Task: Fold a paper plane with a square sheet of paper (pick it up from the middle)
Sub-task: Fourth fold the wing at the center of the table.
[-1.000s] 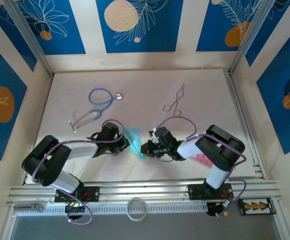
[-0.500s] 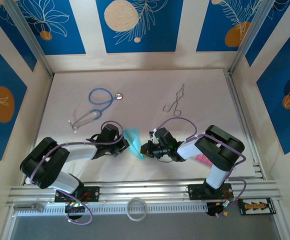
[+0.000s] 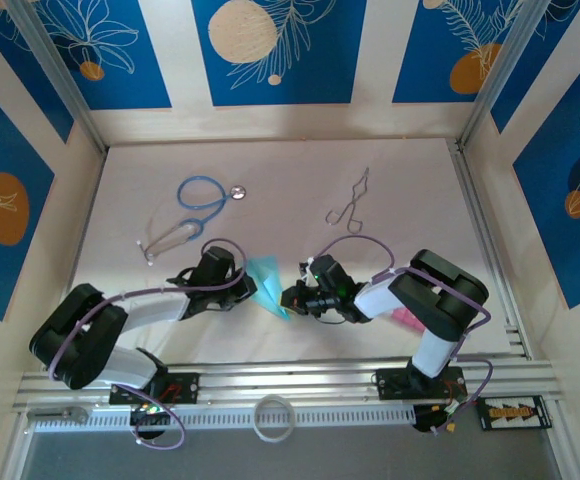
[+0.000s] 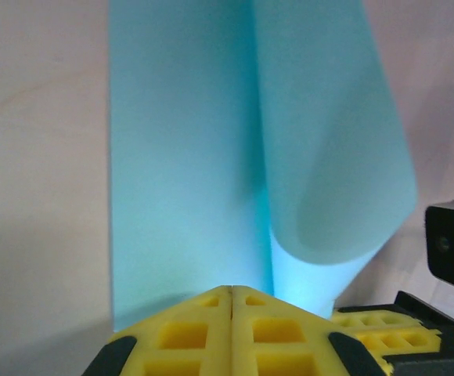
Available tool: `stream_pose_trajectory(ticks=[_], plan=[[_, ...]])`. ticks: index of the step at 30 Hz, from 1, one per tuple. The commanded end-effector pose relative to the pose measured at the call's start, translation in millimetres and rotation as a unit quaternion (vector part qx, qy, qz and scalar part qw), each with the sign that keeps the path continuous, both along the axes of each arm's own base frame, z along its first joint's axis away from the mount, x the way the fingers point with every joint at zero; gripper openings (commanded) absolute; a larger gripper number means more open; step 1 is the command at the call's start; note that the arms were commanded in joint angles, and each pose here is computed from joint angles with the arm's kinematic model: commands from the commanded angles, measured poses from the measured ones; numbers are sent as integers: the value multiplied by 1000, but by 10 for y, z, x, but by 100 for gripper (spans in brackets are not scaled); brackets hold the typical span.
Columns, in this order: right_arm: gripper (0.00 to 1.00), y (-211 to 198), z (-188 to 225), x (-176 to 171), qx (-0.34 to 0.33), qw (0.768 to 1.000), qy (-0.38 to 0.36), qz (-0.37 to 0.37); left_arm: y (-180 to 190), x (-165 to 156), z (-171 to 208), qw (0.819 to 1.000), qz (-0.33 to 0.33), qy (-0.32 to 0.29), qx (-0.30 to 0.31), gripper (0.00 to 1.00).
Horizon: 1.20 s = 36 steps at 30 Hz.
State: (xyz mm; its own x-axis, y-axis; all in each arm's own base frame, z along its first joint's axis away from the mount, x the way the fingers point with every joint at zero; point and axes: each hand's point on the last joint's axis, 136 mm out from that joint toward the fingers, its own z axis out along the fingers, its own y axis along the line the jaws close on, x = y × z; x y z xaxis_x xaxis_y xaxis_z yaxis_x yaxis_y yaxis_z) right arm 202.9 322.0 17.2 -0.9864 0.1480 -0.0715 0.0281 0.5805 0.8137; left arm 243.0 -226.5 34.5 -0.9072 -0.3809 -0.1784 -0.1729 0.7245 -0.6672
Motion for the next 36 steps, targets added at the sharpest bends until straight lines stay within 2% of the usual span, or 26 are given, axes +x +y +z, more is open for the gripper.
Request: stream_pose_trajectory(ticks=[1,5,12,36], plan=[[0,-161,-338,-150,-52,997,48,-4,-192,83,215,997,-47,-45,-28,3],[0,-166,-349,-146,-49,997,52,-6,-301,133,282,995,-66,-62,-45,2],[0,-179,-358,-146,-46,997,55,-9,-403,176,224,994,-84,-55,-49,1],[0,-188,-372,-152,-43,997,66,-8,-464,288,-57,997,-74,-21,-32,2]])
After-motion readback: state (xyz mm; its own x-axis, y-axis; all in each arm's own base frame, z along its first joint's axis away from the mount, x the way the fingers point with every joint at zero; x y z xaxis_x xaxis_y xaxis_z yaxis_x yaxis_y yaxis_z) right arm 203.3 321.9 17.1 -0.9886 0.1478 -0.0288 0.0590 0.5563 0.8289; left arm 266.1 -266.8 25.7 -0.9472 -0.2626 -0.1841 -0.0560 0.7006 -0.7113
